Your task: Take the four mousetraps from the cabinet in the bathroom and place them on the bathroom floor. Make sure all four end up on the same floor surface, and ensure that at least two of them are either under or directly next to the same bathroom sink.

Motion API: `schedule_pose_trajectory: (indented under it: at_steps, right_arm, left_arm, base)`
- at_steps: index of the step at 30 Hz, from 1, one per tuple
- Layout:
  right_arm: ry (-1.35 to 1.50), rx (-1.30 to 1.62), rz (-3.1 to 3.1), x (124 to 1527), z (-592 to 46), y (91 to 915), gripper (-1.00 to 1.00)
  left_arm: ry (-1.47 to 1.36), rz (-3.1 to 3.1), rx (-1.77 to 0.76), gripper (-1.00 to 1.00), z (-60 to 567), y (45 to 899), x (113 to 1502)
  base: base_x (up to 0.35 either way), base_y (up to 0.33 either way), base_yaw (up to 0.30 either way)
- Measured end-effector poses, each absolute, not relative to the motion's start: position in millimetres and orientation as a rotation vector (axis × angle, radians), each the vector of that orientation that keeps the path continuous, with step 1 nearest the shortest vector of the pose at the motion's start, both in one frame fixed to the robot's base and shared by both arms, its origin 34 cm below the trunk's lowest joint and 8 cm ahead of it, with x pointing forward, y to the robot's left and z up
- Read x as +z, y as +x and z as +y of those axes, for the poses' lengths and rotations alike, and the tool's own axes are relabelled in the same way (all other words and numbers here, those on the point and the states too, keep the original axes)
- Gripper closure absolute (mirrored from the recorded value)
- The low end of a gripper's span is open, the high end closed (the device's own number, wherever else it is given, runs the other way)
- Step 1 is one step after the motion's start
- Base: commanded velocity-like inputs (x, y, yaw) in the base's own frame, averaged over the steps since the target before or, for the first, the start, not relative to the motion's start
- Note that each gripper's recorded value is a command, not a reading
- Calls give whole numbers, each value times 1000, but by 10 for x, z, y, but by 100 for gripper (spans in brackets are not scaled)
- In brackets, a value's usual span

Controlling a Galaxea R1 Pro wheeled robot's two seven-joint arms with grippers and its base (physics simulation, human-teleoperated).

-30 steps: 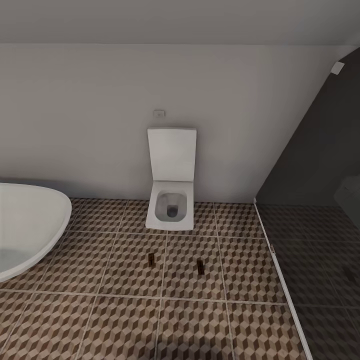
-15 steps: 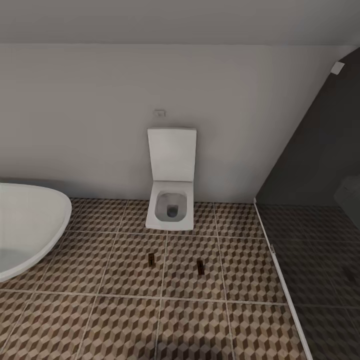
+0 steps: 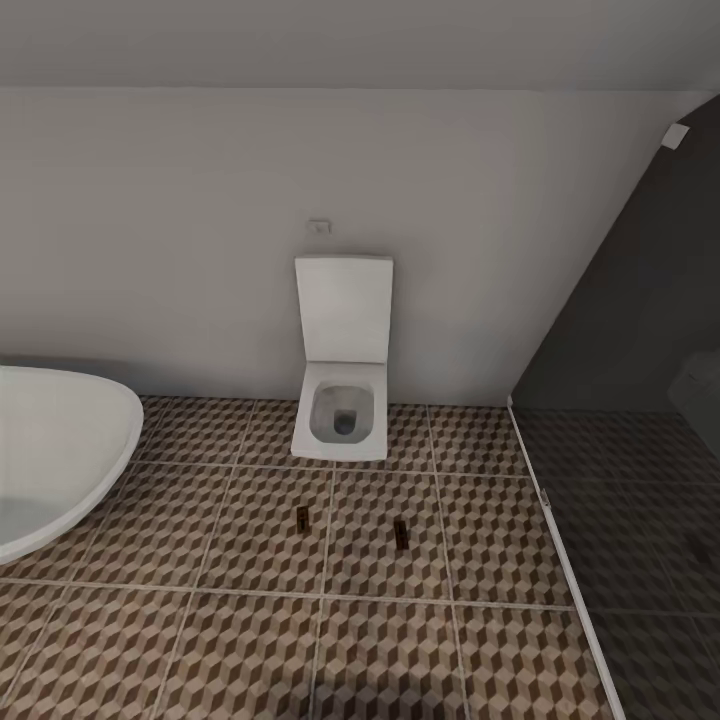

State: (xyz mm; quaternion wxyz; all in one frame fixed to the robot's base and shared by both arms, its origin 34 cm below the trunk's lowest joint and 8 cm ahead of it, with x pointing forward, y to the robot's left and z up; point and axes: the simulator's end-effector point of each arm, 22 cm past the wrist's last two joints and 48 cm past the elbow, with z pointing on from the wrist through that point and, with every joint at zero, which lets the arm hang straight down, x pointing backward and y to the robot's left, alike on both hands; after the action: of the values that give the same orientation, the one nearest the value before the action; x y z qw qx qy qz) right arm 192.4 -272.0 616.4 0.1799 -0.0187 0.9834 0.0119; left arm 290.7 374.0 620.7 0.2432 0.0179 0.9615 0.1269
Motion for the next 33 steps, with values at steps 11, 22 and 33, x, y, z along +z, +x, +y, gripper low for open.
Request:
schedule_pose_trajectory:
  at_steps: [11,22,33]
  right_arm:
    - [-53,34,2779,6164,-2719,1923,-100]
    - [-53,34,2779,6164,-2719,1923,-100]
    - [-53,34,2779,6164,-2719,1924,-100]
  left_arm:
    - [49,2627,347,-100,3739,2906,6207]
    - [49,2627,347,-100,3740,2906,6207]
    - [49,2627,347,-100,3738,2906,6207]
  base:
    - [0,0,0]
    - [0,0,0]
    - [0,0,0]
